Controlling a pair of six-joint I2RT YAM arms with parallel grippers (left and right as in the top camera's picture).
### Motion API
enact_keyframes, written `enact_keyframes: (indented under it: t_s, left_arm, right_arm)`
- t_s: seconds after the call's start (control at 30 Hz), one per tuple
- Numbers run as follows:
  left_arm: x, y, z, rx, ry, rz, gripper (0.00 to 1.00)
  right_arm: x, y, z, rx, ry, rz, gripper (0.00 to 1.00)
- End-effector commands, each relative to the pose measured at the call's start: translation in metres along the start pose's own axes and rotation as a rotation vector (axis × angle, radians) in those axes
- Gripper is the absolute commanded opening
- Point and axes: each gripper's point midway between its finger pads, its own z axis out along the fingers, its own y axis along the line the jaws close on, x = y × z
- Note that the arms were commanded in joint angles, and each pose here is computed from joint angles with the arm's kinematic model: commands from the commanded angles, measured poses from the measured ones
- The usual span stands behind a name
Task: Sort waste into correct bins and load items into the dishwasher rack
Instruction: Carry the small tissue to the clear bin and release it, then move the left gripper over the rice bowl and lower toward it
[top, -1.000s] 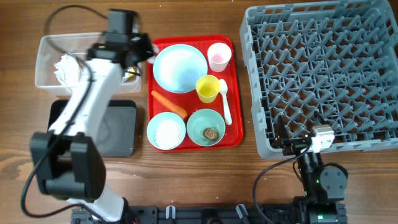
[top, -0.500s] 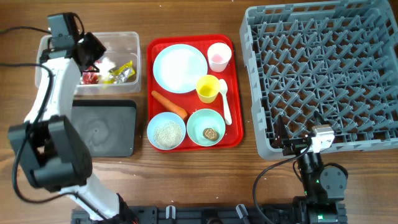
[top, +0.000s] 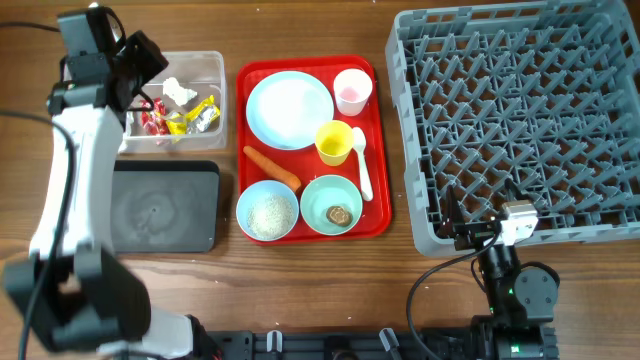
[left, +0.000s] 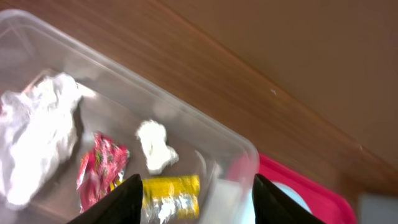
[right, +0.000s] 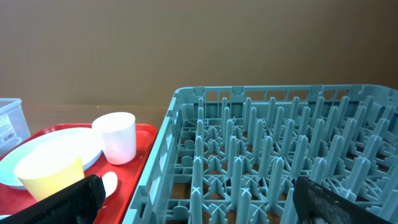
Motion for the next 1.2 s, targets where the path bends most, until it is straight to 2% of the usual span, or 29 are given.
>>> enact_keyframes:
  t_s: [0.0,0.03,0.1,0.2,0.23,0.33,0.4,0.47,0.57,0.83,1.03,1.17]
  left_arm:
    - [0.035,-0.048,-0.053,0.159,0.123,0.071,0.47]
    - [0.052,-0.058,-0.061,0.197,0.186,0.08,0.44]
    - [0.081,-0.079,-0.072,0.271,0.293,0.101,0.44]
    - [0.115,-0.096,-0.08,0.3,0.397,0.141,0.44]
    - [0.131,-0.106,-0.085,0.311,0.437,0.172,0.56]
    - [0.154,-0.119,-0.093,0.328,0.49,0.218,0.59]
    - [0.171,-0.124,-0.097,0.295,0.519,0.243,0.47]
    - [0.184,-0.117,-0.095,0.185,0.512,0.22,0.39]
    - [0.201,-0.112,-0.091,0.079,0.489,0.202,0.33]
    - [0.253,-0.081,-0.078,-0.094,0.534,0.177,0.24]
    - [0.286,-0.063,-0.055,-0.155,0.574,0.115,0.23]
    - [0.304,-0.064,-0.046,-0.173,0.604,0.15,0.24]
  right_arm:
    - [-0.002,0.002,0.0,-0.014,-0.009,-0.01,1.0]
    - [-0.002,0.002,0.0,-0.014,-0.009,-0.01,1.0]
    - [-0.002,0.002,0.0,-0.014,-0.009,-0.01,1.0]
    - [-0.002,0.002,0.0,-0.014,-0.009,-0.01,1.0]
    - [-0.002,0.002,0.0,-0.014,-0.009,-0.009,1.0]
    - [-0.002,0.002,0.0,-0.014,-0.009,-0.01,1.0]
    - [-0.002,0.002,0.0,-0.014,-0.009,-0.01,1.0]
    - [-0.002,0.002,0.0,-0.014,-0.009,-0.01,1.0]
    - [-0.002,0.002,0.0,-0.014,-0.009,-0.01,1.0]
    - [-0.002,0.002,0.0,-0.014,-0.009,-0.009,1.0]
    - [-0.002,0.002,0.0,-0.014,-0.009,-0.01,1.0]
    - [-0.002,0.002,0.0,-0.014,-0.009,-0.01,1.0]
